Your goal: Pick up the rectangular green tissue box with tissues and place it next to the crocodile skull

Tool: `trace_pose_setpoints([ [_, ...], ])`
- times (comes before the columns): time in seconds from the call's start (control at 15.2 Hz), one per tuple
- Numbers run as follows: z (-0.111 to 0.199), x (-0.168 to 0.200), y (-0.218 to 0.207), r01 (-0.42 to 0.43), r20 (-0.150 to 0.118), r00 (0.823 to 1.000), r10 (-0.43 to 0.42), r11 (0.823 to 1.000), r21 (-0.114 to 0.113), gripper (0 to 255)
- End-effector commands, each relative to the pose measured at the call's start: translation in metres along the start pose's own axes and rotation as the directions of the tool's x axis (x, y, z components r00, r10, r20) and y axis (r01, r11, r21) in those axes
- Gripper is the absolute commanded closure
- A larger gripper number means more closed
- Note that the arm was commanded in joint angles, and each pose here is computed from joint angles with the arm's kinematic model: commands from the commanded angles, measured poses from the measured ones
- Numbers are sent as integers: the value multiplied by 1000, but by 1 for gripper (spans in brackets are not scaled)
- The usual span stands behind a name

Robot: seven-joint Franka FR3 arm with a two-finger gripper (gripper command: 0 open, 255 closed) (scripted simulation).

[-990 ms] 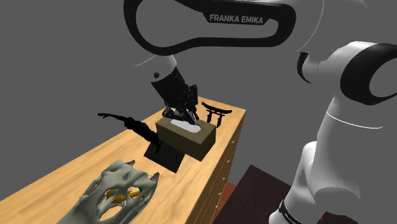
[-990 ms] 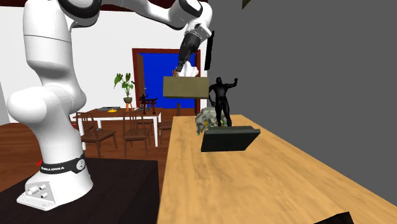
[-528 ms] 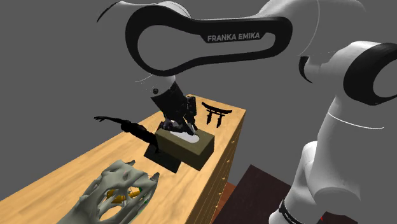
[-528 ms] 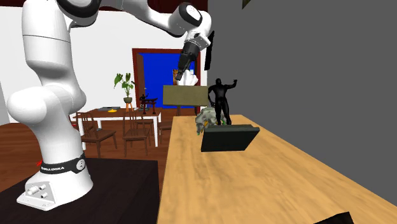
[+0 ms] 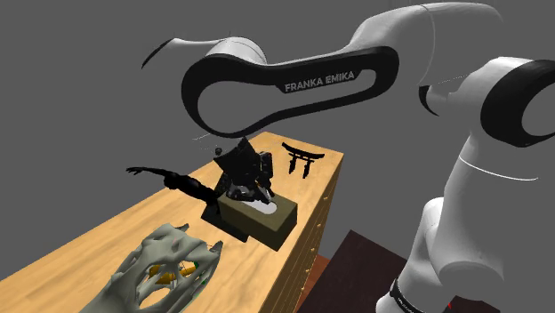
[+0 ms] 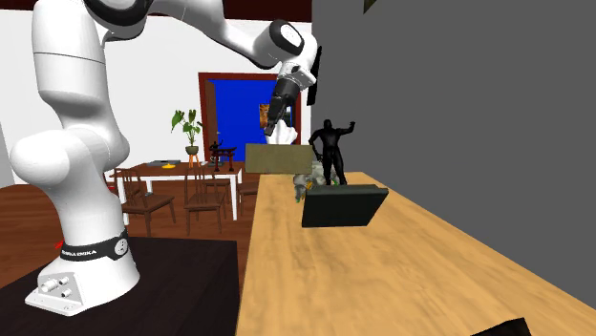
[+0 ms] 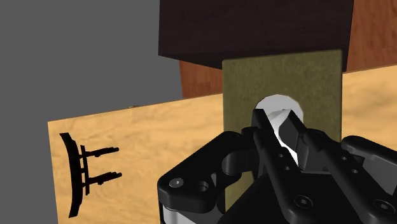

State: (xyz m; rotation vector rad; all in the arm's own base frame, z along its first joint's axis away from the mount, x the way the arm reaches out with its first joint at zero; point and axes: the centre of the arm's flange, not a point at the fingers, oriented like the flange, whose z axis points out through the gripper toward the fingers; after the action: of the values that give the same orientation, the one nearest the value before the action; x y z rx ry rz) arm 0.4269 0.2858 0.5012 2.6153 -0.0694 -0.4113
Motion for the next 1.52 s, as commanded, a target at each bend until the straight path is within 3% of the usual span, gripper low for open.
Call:
trace_pose_setpoints([
  [0.0,8,2,-5,0,0,1000,0,1000,1,255],
  [1.45,105,34,-60,0,0,1000,0,1000,1,255],
])
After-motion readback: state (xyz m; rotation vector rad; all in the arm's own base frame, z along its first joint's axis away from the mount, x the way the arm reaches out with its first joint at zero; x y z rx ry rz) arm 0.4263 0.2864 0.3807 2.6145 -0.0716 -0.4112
